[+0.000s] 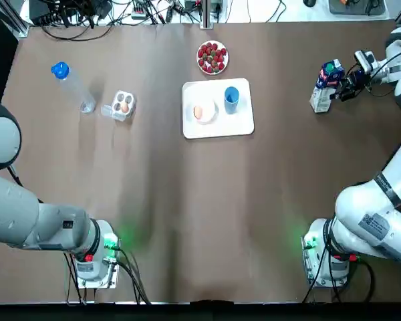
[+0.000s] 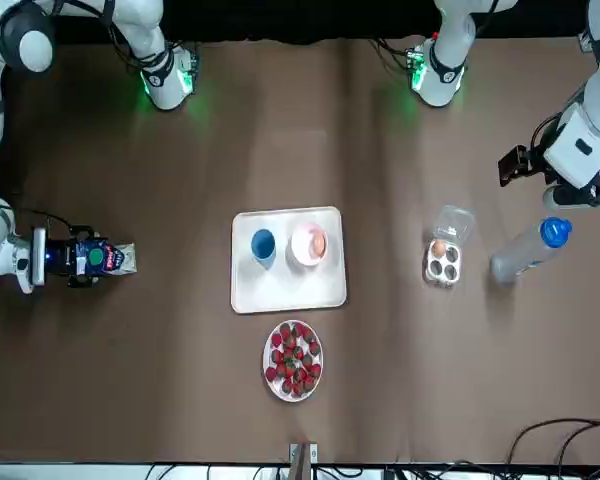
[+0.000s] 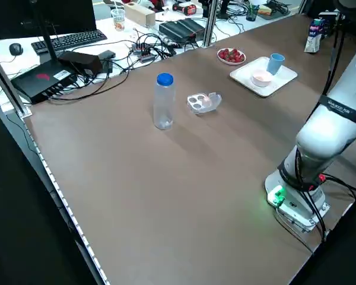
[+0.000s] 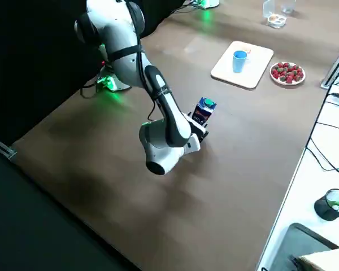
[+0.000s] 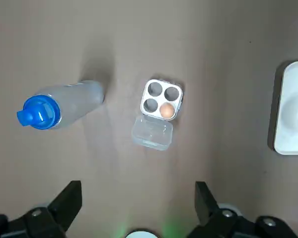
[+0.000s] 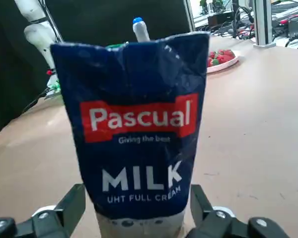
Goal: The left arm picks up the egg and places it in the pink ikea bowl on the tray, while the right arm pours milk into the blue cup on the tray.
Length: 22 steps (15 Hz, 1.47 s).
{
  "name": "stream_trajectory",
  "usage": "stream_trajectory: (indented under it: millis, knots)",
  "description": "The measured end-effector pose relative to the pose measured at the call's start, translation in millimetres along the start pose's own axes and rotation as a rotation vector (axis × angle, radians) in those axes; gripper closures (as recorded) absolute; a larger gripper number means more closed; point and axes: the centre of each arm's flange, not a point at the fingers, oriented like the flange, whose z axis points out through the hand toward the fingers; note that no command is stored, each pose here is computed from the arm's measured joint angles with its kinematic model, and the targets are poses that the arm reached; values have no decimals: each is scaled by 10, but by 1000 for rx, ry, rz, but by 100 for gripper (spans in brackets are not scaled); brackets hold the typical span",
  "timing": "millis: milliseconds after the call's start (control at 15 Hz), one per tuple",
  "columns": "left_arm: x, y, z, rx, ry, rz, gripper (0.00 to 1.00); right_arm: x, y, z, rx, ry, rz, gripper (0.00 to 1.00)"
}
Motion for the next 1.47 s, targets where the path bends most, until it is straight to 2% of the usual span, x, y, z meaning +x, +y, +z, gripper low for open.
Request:
stream_trajectory:
  millis: [200, 867, 1467]
  knots:
    - [0, 1, -1, 0, 0, 0, 0, -1, -6, 3, 4, 5, 1, 0]
    - [0, -4, -3, 0, 1, -1, 0, -38, -46, -71, -6, 13, 6, 0]
    - [-2, 9, -4, 0, 1, 2, 0, -252, -259, -512, -76, 24, 31, 0]
